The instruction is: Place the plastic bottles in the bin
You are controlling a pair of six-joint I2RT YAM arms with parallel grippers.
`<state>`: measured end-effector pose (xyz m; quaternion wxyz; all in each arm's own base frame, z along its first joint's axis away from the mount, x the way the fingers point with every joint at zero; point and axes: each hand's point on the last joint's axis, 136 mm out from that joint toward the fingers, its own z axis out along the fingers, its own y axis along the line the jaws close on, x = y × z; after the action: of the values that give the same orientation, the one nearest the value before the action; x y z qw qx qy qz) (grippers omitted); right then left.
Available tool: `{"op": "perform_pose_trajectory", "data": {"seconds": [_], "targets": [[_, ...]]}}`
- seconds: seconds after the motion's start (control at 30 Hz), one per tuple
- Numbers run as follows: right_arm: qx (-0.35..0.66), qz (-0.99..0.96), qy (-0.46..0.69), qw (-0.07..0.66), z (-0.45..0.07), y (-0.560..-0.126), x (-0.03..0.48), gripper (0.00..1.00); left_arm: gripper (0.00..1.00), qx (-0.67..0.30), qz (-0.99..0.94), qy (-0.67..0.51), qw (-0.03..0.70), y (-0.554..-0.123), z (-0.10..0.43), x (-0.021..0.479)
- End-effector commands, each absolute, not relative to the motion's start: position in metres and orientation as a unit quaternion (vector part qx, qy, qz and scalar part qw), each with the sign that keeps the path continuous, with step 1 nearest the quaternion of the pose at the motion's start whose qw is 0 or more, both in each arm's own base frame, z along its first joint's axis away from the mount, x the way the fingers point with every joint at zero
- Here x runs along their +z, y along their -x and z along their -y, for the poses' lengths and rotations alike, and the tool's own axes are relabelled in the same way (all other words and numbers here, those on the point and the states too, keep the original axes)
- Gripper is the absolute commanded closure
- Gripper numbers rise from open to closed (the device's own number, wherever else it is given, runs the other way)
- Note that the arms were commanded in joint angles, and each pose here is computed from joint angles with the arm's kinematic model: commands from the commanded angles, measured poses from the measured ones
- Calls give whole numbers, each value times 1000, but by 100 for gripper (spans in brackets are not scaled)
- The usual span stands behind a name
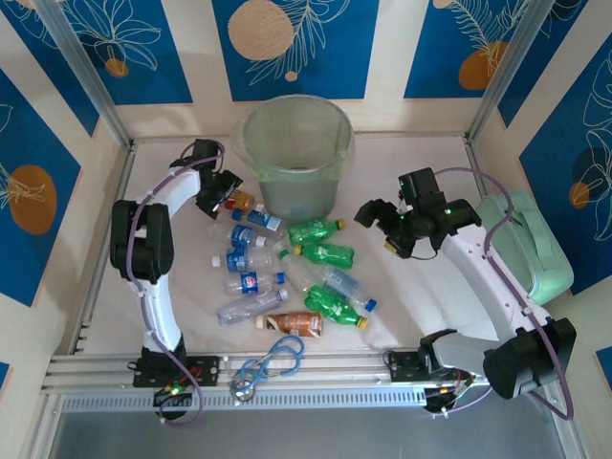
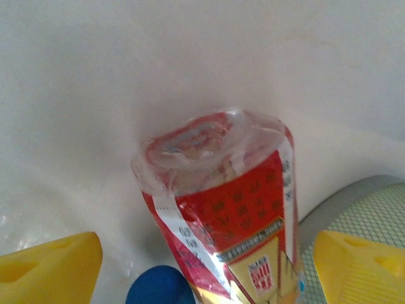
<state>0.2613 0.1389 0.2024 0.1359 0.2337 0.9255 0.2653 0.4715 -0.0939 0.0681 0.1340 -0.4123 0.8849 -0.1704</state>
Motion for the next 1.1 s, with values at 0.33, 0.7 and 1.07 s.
{"op": "perform_pose_trajectory", "data": {"seconds": [0.33, 0.7, 1.07], "targets": [[289, -928, -206, 113, -152, -259, 197, 8, 19, -140, -884, 427, 127, -492, 91, 47], [303, -925, -195, 119, -157, -261, 206, 13, 35, -144, -887, 420, 129, -495, 93, 47], [339, -914, -128, 185, -177, -262, 258, 14, 42, -158, -883, 394, 198, -496, 83, 106]]}}
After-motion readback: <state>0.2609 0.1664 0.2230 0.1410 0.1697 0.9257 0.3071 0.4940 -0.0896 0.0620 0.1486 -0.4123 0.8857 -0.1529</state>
